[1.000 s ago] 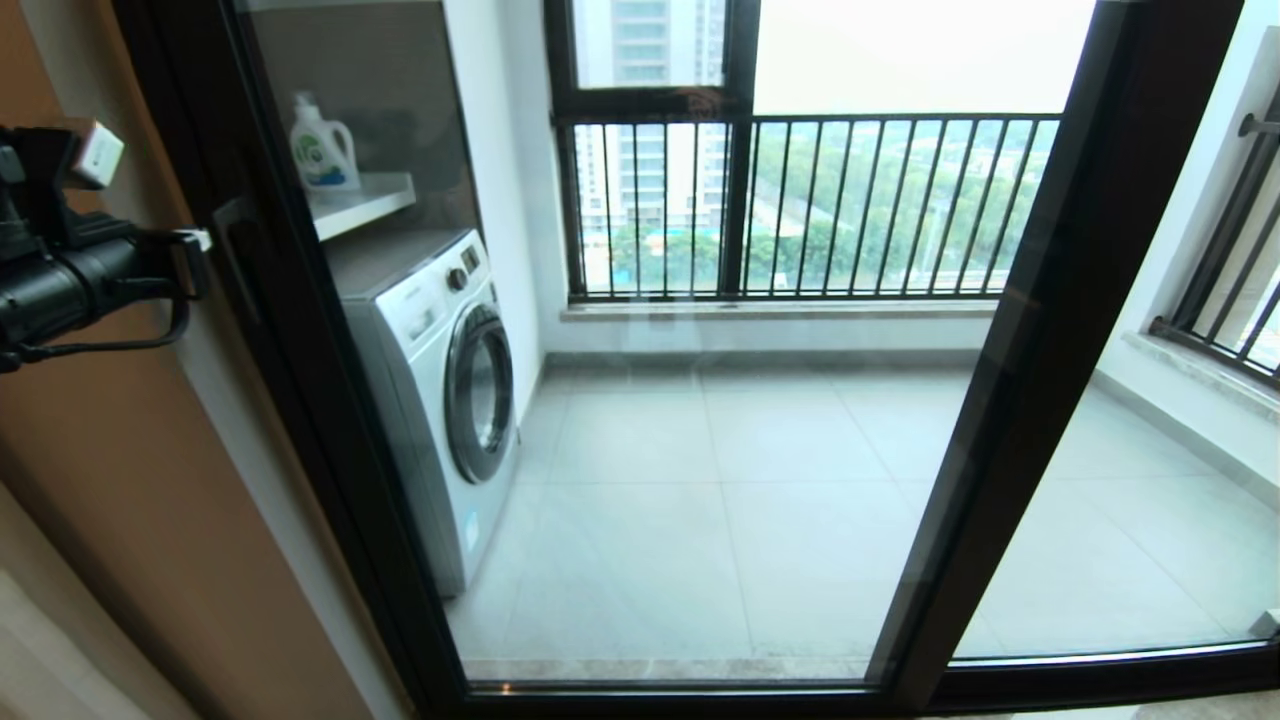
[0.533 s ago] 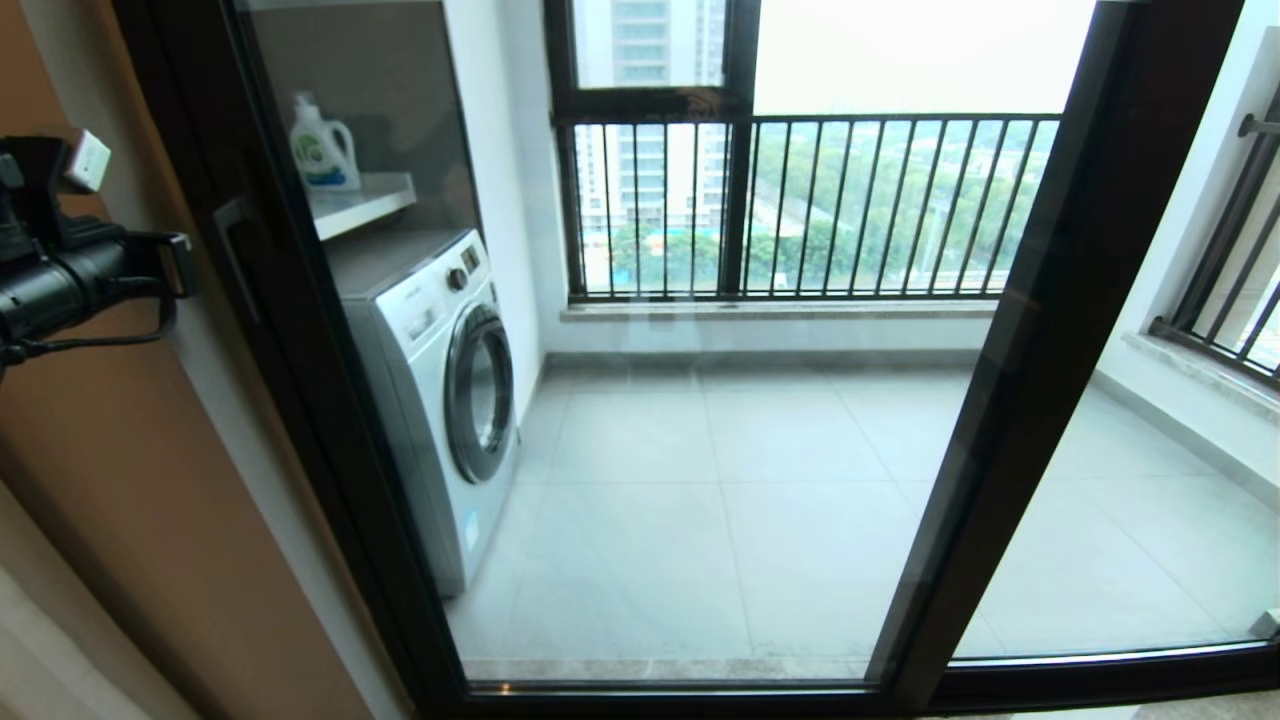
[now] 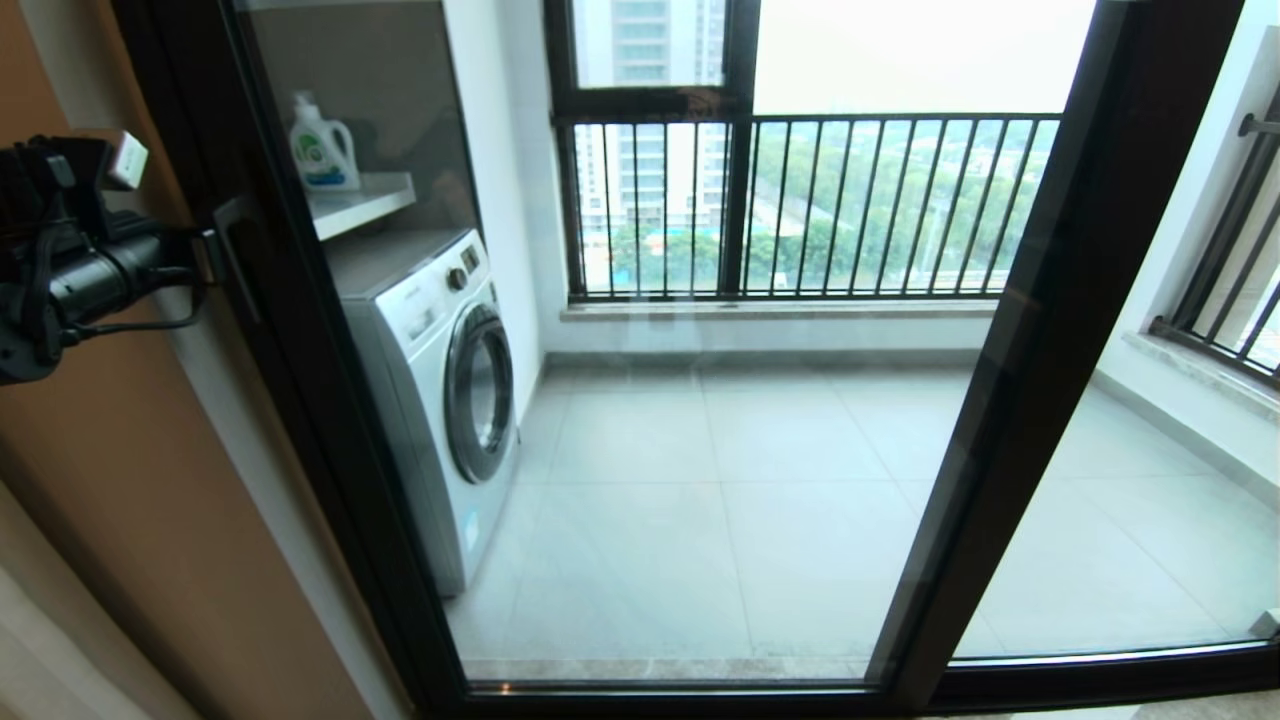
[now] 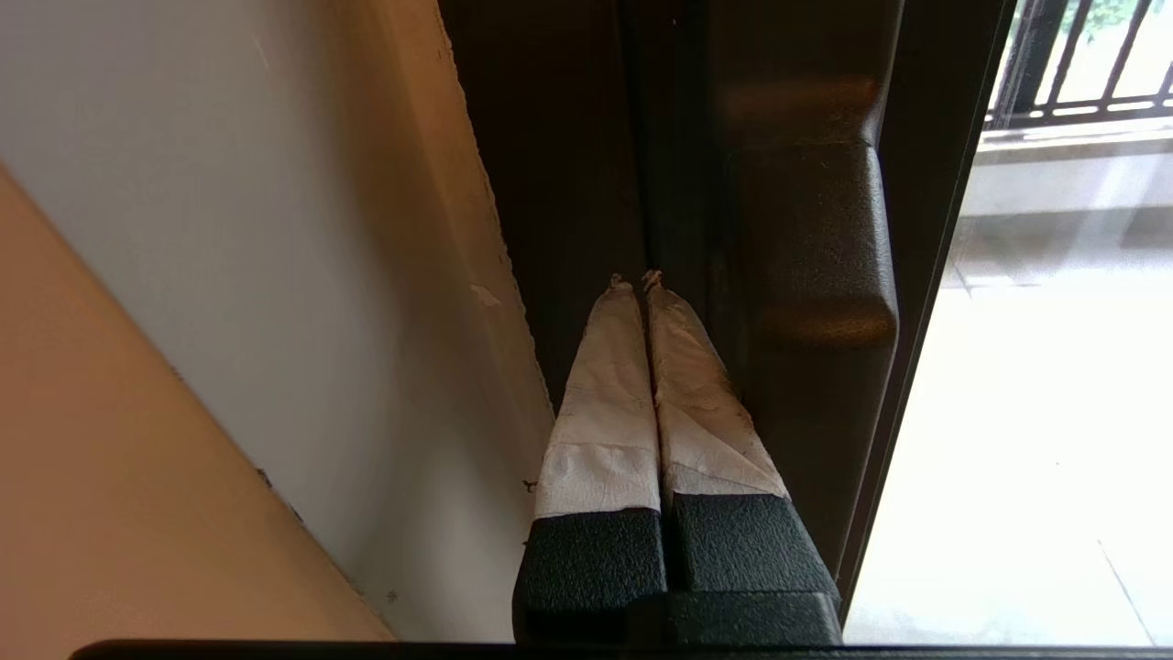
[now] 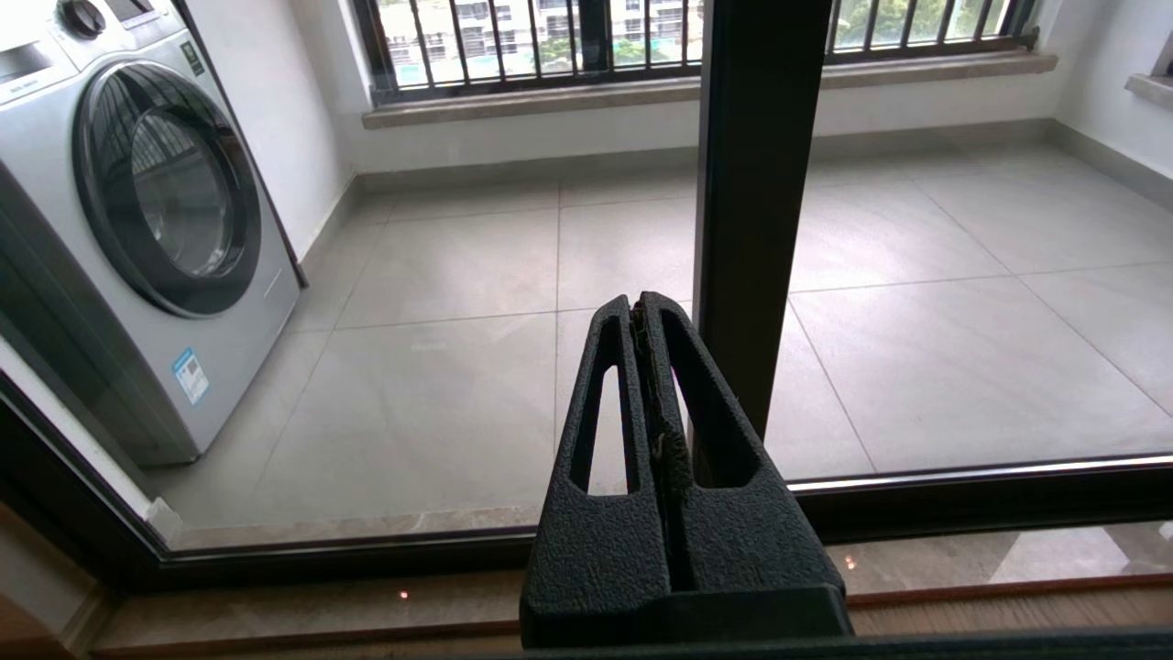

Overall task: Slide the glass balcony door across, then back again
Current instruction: Open the slid door

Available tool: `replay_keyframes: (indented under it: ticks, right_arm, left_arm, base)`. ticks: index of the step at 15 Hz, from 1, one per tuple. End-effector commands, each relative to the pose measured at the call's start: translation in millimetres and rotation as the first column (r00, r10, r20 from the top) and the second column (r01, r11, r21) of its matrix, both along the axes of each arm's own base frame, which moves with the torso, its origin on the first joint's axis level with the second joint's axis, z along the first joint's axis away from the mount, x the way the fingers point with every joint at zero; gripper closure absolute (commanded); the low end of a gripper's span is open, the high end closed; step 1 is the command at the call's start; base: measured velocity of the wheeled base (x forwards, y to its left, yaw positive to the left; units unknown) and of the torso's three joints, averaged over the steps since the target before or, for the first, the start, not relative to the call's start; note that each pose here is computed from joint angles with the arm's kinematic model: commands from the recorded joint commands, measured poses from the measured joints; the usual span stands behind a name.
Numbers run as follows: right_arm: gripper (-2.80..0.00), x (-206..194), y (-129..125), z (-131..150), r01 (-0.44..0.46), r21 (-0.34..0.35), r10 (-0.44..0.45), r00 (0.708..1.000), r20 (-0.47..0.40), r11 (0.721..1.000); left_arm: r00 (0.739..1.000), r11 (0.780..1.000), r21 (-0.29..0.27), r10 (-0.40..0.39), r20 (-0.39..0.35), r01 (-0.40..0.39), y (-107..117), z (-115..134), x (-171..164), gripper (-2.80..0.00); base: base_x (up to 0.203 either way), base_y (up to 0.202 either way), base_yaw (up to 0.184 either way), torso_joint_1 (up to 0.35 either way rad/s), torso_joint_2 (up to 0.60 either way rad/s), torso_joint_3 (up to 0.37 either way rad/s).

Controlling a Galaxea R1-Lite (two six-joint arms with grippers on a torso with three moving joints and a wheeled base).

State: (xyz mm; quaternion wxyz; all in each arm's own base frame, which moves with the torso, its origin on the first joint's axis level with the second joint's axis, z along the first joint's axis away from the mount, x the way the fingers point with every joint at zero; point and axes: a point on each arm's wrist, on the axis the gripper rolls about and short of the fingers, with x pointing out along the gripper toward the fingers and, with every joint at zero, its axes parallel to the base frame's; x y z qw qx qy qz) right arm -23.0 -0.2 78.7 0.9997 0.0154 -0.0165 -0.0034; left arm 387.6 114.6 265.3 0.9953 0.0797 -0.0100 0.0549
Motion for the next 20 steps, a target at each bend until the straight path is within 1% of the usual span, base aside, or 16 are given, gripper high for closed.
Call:
replay_keyframes:
  ticks: [1,6,8,20]
  right_arm:
    - [0.0,1.0,0.0,-3.3,0.0,0.0,0.0,1.0,-0.013,1.0]
    - [0.0,0.9,0.0,-3.4,0.0,0.0,0.0,1.0,-0.012,1.0]
    - [0.0,1.0,0.0,-3.4,0.0,0.0,0.0,1.0,-0.012,1.0]
    - [0.0,0.9,0.0,-3.4,0.0,0.0,0.0,1.0,-0.012,1.0]
  left_arm:
    - [1.0,1.0,-0.006,-0.019,-0.019,0.018,-6.1,-7.5,3.4,0.0]
    - [0.997,0.997,-0.009,-0.074,-0.026,0.074,-28.9,-7.8,4.9,0.0]
    - [0.996,0.996,-0.007,-0.089,-0.024,0.089,-34.8,-7.1,5.7,0.0]
    - [0.991,0.991,0.001,-0.132,-0.015,0.132,-53.9,-4.6,9.7,0.0]
  base:
    - [0.0,0.0,0.0,0.0,0.0,0.0]
    - [0.0,0.0,0.0,0.0,0.0,0.0]
    - [0.0,0.0,0.0,0.0,0.0,0.0]
    - [0.0,0.0,0.0,0.0,0.0,0.0]
